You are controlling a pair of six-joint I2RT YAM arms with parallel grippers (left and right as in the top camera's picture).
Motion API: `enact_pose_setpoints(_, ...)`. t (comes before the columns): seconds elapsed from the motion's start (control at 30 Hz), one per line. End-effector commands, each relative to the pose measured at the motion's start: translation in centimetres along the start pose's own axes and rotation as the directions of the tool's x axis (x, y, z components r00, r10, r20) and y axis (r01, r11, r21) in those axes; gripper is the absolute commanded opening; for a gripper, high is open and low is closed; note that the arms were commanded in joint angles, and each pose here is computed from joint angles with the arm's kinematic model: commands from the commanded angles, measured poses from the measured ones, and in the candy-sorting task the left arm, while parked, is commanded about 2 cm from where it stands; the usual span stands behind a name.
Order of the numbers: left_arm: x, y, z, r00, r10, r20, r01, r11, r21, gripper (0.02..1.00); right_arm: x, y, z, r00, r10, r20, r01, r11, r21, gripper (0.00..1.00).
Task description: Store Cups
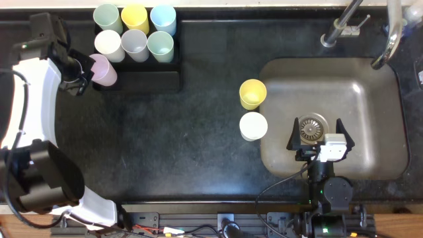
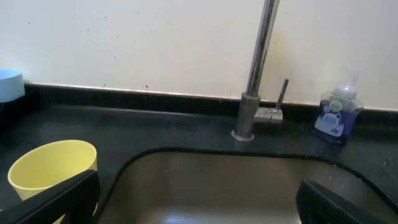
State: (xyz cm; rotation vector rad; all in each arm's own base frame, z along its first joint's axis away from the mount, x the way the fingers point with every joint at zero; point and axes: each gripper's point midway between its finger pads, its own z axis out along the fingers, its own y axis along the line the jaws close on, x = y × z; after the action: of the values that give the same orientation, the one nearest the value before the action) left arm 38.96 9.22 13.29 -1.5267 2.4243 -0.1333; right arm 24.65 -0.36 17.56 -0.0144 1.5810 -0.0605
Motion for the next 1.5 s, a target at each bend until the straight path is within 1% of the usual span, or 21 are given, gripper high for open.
enact_pose_setpoints(0.03, -0.2, 0.6, 0.8, 1.0, -0.022, -0.005, 0.022, 0.999, -0.025, 0.036, 0.3, 0.0, 0.0, 1.0, -0.003, 0.002, 0.003, 1.0, -0.003, 0.996)
enact_pose_setpoints(0.17, -0.2, 0.5, 1.3, 1.0, -0.023, -0.01, 0.022, 0.999, -0.031, 0.036, 0.3, 0.0, 0.0, 1.0, -0.003, 0.002, 0.003, 1.0, -0.003, 0.996)
enact_pose_setpoints(0.27, -0.1, 0.7, 2.3, 1.0, -0.021, -0.018, 0.02, 0.998, -0.051, 0.036, 0.3, 0.0, 0.0, 1.0, -0.003, 0.002, 0.003, 1.0, -0.003, 0.996)
enact_pose_setpoints(0.5, -0.1, 0.7, 2.7, 1.0, -0.004, 0.004, 0.004, 0.997, -0.075, 0.036, 0.3, 0.0, 0.0, 1.0, -0.002, 0.002, 0.002, 1.0, -0.003, 0.996)
enact_pose_setpoints(0.7, -0.1, 0.3, 3.2, 1.0, -0.01, 0.006, 0.011, 0.997, -0.072, 0.036, 0.3, 0.0, 0.0, 1.0, -0.003, 0.002, 0.003, 1.0, -0.003, 0.998)
enact_pose_setpoints(1.07, 0.5, 0.0, 4.9, 0.999, -0.011, -0.04, 0.008, 0.998, -0.069, 0.036, 0.3, 0.0, 0.0, 1.0, -0.003, 0.002, 0.003, 1.0, -0.003, 0.996)
enact_pose_setpoints(1.1, 0.6, 0.0, 4.9, 0.999, -0.01, -0.04, 0.007, 0.998, -0.069, 0.106, 0.3, 0.0, 0.0, 1.0, -0.003, 0.002, 0.003, 1.0, -0.003, 0.998)
enact_pose_setpoints(1.13, 0.6, 0.0, 4.9, 0.999, -0.01, -0.04, 0.007, 0.998, -0.069, 0.351, 0.3, 0.0, 0.0, 1.0, -0.002, 0.002, 0.002, 1.0, -0.003, 0.998)
enact_pose_setpoints(1.17, 0.6, -0.1, 4.9, 0.999, -0.009, -0.04, 0.006, 0.998, -0.069, 0.794, 0.3, 0.0, 0.0, 1.0, -0.003, 0.002, 0.003, 1.0, -0.003, 0.996)
enact_pose_setpoints(1.2, 0.6, -0.1, 4.9, 0.999, -0.009, -0.04, 0.006, 0.998, -0.069, 1.0, 0.3, 0.0, 0.0, 1.0, -0.003, 0.002, 0.003, 1.0, -0.003, 0.993)
enact_pose_setpoints(1.33, 0.4, -0.3, 3.9, 1.0, -0.008, -0.025, 0.007, 0.999, -0.048, 1.0, 0.3, 0.0, 0.0, 1.0, -0.003, 0.002, 0.003, 1.0, -0.003, 0.998)
enact_pose_setpoints(1.5, -0.2, -1.1, 0.7, 1.0, -0.009, 0.027, 0.008, 1.0, 0.018, 0.998, 0.3, 0.0, 0.0, 1.0, -0.003, 0.002, 0.003, 1.0, -0.003, 0.998)
